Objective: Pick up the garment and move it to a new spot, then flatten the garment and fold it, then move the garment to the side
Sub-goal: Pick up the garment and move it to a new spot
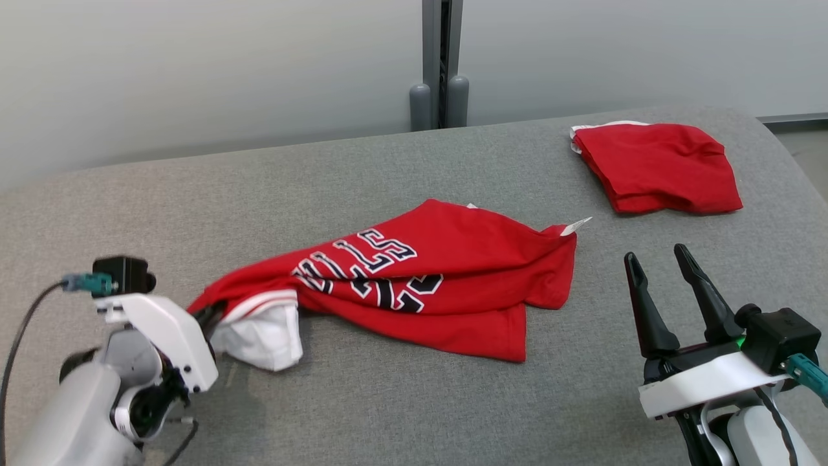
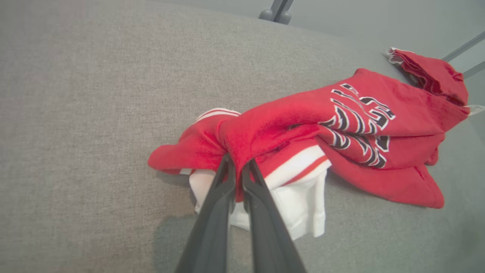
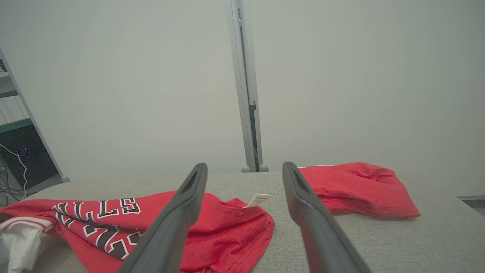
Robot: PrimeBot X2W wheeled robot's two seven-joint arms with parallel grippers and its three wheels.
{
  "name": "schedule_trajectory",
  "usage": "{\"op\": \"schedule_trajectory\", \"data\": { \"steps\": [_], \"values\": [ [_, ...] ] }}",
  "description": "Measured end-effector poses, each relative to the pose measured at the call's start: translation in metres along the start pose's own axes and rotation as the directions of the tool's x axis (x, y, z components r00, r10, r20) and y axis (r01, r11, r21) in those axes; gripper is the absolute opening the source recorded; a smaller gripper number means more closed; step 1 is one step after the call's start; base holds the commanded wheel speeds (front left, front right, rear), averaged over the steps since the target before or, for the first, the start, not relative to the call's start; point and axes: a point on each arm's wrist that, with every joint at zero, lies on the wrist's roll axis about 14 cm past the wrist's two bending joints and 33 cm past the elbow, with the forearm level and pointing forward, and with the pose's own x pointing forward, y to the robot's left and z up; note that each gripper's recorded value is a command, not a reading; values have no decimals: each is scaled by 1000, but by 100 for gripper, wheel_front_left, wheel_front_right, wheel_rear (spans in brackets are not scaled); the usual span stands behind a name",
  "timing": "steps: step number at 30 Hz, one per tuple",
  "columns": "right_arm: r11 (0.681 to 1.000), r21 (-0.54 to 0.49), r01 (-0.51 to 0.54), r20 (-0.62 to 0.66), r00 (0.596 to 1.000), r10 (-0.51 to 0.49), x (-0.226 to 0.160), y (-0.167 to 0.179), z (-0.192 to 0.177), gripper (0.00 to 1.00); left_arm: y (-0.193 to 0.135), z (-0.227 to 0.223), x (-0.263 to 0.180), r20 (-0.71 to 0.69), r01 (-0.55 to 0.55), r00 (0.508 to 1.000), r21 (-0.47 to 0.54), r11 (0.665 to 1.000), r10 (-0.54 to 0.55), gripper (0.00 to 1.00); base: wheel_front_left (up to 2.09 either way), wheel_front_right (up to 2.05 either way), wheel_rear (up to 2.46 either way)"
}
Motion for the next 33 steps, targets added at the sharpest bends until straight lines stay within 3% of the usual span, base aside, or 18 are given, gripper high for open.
{"op": "schedule_trajectory", "data": {
  "steps": [6, 7, 8, 9, 14, 19, 26, 33],
  "values": [
    [999, -9, -33, -1, 999, 33, 1, 8, 1, 100, 13, -34, -8, -26, -36, 999, -75, 997, 34, 0, 0, 0, 0],
    [999, -10, -38, -3, 999, 38, 1, 9, 0, 100, 13, -36, -9, -25, -35, 999, -82, 996, 33, 30, 0, 0, 0],
    [999, -11, -43, -4, 999, 43, 2, 10, 0, 100, 13, -38, -10, -22, -35, 999, -89, 995, 33, 74, 0, 0, 0],
    [999, -12, -46, -5, 999, 46, 2, 11, 0, 100, 13, -37, -10, -13, -37, 999, -90, 995, 36, 100, 0, 0, 0],
    [998, -14, -58, -4, 998, 58, 3, 14, 1, 100, 12, -23, -15, 49, -24, 998, -72, 997, 28, 100, 0, 0, 0],
    [998, -13, -65, -9, 998, 65, 1, 16, -1, 100, 14, 26, -32, 219, -28, 975, 19, 999, 23, 100, 0, 0, 0],
    [997, -7, -72, -3, 997, 72, -4, 21, 0, 100, 1, 77, -72, 453, -56, 891, 115, 992, -2, 100, 0, 0, 0],
    [997, -6, -74, 6, 997, 74, -9, 22, 3, 100, -2, 79, -103, 611, -129, 790, 100, 987, 42, 100, 0, 0, 0]
  ]
}}
